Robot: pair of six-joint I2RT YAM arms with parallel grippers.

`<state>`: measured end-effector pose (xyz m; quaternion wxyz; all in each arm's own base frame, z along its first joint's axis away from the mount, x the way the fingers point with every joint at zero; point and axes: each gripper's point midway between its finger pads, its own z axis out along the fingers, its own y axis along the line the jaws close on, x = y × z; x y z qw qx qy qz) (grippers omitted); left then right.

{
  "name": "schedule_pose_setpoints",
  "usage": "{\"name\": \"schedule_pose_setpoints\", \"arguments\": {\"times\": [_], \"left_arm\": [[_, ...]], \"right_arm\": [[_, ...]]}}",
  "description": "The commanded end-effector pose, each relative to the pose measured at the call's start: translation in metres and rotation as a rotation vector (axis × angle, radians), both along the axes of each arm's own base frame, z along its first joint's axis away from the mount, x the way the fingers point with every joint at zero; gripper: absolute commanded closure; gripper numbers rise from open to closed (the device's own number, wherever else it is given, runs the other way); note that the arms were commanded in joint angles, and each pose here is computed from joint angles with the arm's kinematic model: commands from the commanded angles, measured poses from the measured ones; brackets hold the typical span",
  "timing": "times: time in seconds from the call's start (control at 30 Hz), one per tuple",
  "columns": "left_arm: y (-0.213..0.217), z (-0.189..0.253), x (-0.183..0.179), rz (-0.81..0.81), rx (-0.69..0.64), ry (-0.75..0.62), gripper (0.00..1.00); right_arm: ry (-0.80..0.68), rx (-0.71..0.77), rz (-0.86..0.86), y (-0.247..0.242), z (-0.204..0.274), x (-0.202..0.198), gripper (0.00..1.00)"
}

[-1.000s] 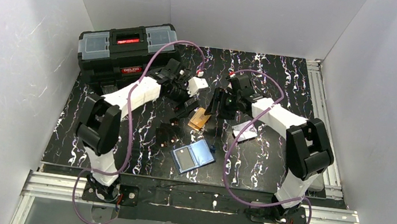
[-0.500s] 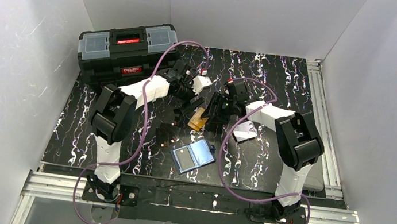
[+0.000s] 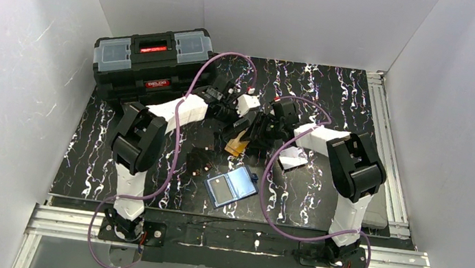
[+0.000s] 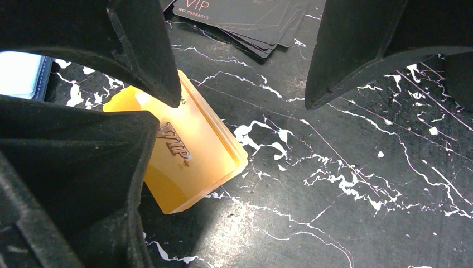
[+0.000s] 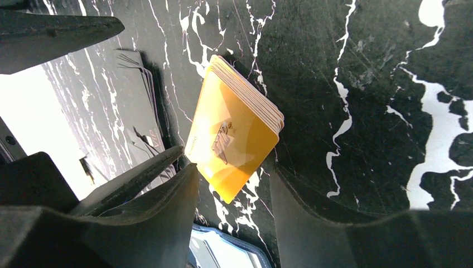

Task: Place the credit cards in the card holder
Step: Pick up the credit card from the center of the board.

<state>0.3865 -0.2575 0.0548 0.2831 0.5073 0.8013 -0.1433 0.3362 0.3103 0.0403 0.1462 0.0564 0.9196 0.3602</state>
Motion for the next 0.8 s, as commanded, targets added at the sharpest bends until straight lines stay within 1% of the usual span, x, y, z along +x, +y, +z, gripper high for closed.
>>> {"name": "schedule_pose_setpoints", "arguments": {"times": [0.0,0.17,0.33,0.77], "left_arm": [[0.000,0.000,-0.002,-0.016,-0.005,-0.001,0.20],[-0.001,-0.003,0.001,-0.017,0.004,-0.007,0.20],[0.000,-0.005,0.006,-0.007,0.012,-0.017,0.19],[-0.004,-0.022,0.001,-0.040,0.049,-0.007,0.18]], "right_arm": [[0.014,0.024,-0.020,-0.001,-0.008,0.001,0.44],[0.035,0.034,-0.030,-0.003,-0.014,-0.001,0.47],[0.046,0.027,-0.036,-0.006,-0.019,-0.005,0.48],[0.067,0.032,-0.045,-0.009,-0.025,-0.007,0.50]]}}
